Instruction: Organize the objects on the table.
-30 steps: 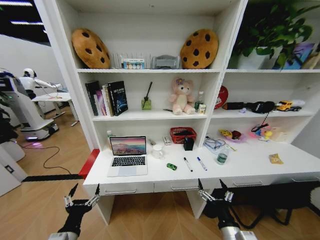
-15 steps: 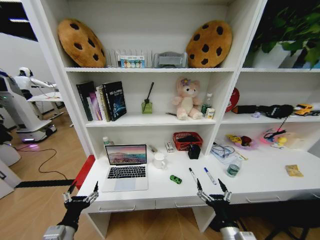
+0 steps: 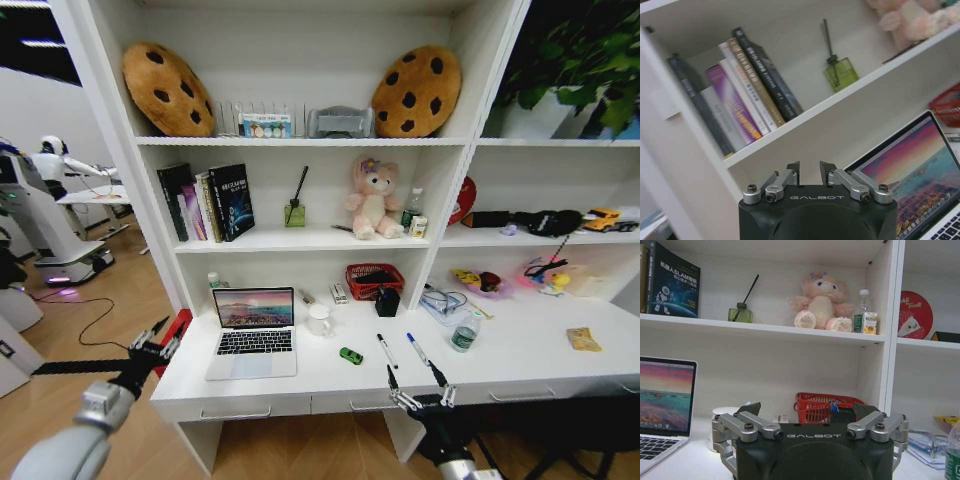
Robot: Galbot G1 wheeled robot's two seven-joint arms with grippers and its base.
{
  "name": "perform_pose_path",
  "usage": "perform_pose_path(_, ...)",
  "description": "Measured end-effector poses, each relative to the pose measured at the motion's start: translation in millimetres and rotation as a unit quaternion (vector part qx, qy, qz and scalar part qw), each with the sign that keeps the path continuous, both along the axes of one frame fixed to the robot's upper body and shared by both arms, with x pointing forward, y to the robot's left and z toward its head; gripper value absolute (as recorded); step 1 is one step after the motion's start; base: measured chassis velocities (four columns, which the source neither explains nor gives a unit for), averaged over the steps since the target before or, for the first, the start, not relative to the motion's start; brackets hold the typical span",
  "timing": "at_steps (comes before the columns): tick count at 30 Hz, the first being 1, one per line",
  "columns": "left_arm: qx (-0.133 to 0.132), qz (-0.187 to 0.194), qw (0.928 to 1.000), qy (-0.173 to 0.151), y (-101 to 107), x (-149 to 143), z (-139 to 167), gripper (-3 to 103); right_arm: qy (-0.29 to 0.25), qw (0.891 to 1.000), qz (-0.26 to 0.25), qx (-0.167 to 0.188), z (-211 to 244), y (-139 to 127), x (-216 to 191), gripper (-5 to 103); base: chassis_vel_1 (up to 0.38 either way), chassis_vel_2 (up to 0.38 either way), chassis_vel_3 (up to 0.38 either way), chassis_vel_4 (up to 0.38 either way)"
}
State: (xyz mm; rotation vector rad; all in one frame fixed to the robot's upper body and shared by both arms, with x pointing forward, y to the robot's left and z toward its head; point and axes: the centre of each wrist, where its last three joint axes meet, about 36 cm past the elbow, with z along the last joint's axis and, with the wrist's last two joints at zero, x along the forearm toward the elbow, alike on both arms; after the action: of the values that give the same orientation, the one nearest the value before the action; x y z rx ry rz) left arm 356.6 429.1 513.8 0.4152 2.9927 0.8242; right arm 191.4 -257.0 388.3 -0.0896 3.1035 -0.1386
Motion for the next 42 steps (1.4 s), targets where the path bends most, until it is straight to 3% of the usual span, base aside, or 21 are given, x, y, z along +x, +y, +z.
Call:
perform_pose_path(2,0.066,-0.048,0.9966,0.01,23.4,31.2,16.1,14,0.007,1.0,0.001,-0.002,-8.1,-2.2,2.0,100,0.0,0.0,0.0,0.0)
perform_pose_path(4,0.094,-0.07,0.993,0.016,32.7,46.0,22.9,8,0.009,1.0,0.002,-0.003,-11.3,-3.3,3.5,100,0.0,0.0,0.0,0.0)
perform_pose_path(8,0.146,-0.127,0.9803,0.043,50.6,91.9,35.3,0,0.018,1.0,0.005,-0.001,-20.1,-4.8,7.3,100,0.0,0.0,0.0,0.0)
perform_pose_path(11,0.152,-0.143,0.9766,0.053,52.5,107.4,33.9,0,0.022,1.0,0.005,0.0,-24.3,-5.1,8.4,100,0.0,0.0,0.0,0.0)
perform_pose_path(13,0.158,-0.161,0.9725,0.058,51.0,126.8,33.3,0,0.027,1.0,0.007,0.001,-28.9,-4.6,9.3,100,0.0,0.0,0.0,0.0)
perform_pose_path(15,0.178,-0.21,0.9596,0.058,28.2,174.6,31.1,0,0.035,0.999,0.01,0.004,-34.9,-2.9,9.2,100,0.0,0.0,0.0,0.0)
perform_pose_path(21,0.226,-0.262,0.9368,0.05,5.8,232.5,52.3,0,0.041,0.999,0.004,0.005,-39.7,-7.1,8.3,100,0.0,0.0,0.0,0.0)
perform_pose_path(23,0.256,-0.294,0.9187,0.065,-6.7,258.6,54.3,0,0.042,0.999,-0.003,0.005,-42.0,-10.9,8.6,100,0.0,0.0,0.0,0.0)
perform_pose_path(24,0.256,-0.294,0.9187,0.065,-6.7,258.6,54.3,0,0.042,0.999,-0.003,0.005,-42.0,-10.9,8.6,100,0.0,0.0,0.0,0.0)
perform_pose_path(26,0.277,-0.322,0.9017,0.081,-20.2,276.2,55.3,0,0.042,0.999,-0.009,0.008,-43.2,-11.5,8.5,100,0.0,0.0,0.0,0.0)
perform_pose_path(27,0.277,-0.322,0.9017,0.081,-20.2,276.2,55.3,0,0.042,0.999,-0.009,0.008,-43.2,-11.5,8.5,100,0.0,0.0,0.0,0.0)
perform_pose_path(30,0.317,-0.354,0.8742,0.099,-33.9,297.0,69.3,0,0.046,0.999,-0.013,0.013,-46.3,-9.3,6.4,100,0.0,0.0,0.0,0.0)
perform_pose_path(31,0.317,-0.354,0.8742,0.099,-33.9,297.0,69.3,0,0.046,0.999,-0.013,0.013,-46.3,-9.3,6.4,100,0.0,0.0,0.0,0.0)
perform_pose_path(34,0.366,-0.411,0.8269,0.115,-45.2,318.9,92.0,0,0.048,0.999,-0.014,0.015,-49.9,-7.7,3.8,100,0.0,0.0,0.0,0.0)
perform_pose_path(35,0.366,-0.411,0.8269,0.115,-45.2,318.9,92.0,0,0.048,0.999,-0.014,0.015,-49.9,-7.7,3.8,100,0.0,0.0,0.0,0.0)
perform_pose_path(36,0.375,-0.425,0.8152,0.121,-47.1,321.3,97.3,0,0.048,0.999,-0.014,0.015,-50.4,-8.0,3.6,100,0.0,0.0,0.0,0.0)
perform_pose_path(37,0.391,-0.445,0.7948,0.13,-49.1,321.2,107.9,0,0.047,0.999,-0.016,0.013,-50.9,-10.0,3.2,100,0.0,0.0,0.0,0.0)
perform_pose_path(38,0.391,-0.445,0.7948,0.13,-49.1,321.2,107.9,0,0.047,0.999,-0.016,0.013,-50.9,-10.0,3.2,100,0.0,0.0,0.0,0.0)
perform_pose_path(39,0.399,-0.459,0.7827,0.133,-51.2,317.0,113.8,0,0.046,0.999,-0.018,0.012,-50.9,-12.1,3.1,100,0.0,0.0,0.0,0.0)
perform_pose_path(40,0.399,-0.459,0.7827,0.133,-51.2,317.0,113.8,0,0.046,0.999,-0.018,0.012,-50.9,-12.1,3.1,100,0.0,0.0,0.0,0.0)
perform_pose_path(42,0.409,-0.487,0.7582,0.145,-59.8,298.6,119.1,0,0.044,0.999,-0.02,0.011,-50.4,-15.3,3.3,100,0.0,0.0,0.0,0.0)
